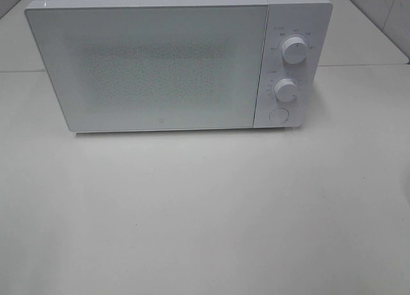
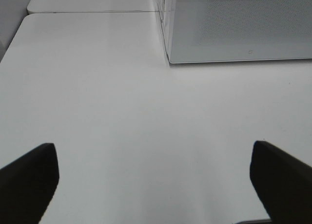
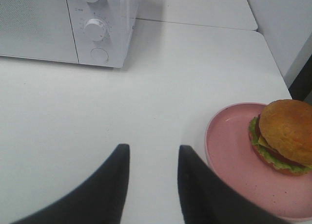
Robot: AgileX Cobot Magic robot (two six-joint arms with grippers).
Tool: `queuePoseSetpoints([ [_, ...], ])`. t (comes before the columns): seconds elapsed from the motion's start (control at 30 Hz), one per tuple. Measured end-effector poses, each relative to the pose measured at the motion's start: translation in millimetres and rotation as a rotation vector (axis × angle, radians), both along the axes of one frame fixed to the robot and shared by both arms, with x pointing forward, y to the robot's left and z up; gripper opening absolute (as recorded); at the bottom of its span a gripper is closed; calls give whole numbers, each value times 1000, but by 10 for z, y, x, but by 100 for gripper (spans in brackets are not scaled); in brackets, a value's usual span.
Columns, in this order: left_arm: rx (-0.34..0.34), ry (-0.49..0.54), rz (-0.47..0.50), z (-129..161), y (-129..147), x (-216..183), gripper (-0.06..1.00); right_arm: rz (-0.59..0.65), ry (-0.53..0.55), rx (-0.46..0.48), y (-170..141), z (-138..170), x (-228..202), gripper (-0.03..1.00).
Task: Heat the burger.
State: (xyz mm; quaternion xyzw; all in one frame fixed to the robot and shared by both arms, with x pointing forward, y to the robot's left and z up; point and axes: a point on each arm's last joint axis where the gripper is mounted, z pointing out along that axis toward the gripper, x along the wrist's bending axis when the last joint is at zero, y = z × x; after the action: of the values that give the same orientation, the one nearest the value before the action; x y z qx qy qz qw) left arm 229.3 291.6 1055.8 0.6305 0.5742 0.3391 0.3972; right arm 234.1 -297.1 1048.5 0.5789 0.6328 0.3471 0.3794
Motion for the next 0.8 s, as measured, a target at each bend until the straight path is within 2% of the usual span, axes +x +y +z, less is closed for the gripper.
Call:
queuePoseSetpoints([
  [0.8,-2,0,-2,0,-2,0,99,0,0,0,0,0,0,36],
])
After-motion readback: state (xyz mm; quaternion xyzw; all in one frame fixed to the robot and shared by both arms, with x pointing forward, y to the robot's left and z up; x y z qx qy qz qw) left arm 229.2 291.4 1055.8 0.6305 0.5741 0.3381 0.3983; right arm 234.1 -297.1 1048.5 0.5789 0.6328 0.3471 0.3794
